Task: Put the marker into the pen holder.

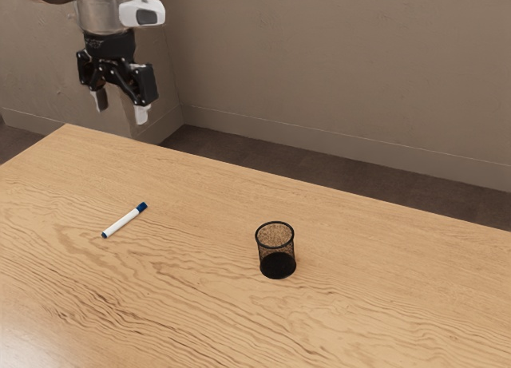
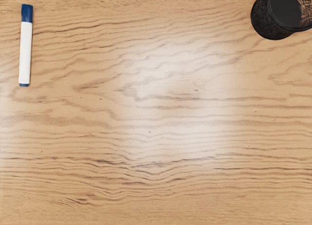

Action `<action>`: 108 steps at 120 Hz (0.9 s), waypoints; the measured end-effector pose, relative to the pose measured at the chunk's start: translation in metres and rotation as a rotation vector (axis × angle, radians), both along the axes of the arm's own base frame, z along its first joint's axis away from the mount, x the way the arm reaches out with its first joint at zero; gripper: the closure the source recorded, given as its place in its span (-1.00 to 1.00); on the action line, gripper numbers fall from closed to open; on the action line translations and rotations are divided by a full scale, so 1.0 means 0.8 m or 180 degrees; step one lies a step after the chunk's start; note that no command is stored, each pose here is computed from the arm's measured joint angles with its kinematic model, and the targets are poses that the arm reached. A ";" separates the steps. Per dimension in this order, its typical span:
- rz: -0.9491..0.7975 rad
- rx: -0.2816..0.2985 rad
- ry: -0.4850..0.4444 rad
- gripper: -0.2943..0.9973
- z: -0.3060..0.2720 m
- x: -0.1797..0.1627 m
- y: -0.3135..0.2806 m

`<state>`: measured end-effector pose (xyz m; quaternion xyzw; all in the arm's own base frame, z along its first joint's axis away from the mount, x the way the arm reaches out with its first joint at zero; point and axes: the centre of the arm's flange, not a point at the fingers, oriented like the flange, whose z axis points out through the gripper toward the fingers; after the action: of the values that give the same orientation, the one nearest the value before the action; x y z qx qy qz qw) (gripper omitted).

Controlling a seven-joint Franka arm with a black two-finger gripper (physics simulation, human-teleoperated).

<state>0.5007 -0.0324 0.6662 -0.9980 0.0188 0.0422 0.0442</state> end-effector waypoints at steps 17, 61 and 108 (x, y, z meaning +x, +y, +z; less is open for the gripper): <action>0.0342 0.0041 -0.0200 -0.54 -0.018 0.014 0.043; 0.1343 -0.0014 0.0508 -0.54 -0.310 0.023 0.226; 0.0676 -0.0055 0.0233 -0.54 -0.409 0.091 0.234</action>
<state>0.5733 0.1550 0.3393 -0.9925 -0.0850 0.0829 0.0301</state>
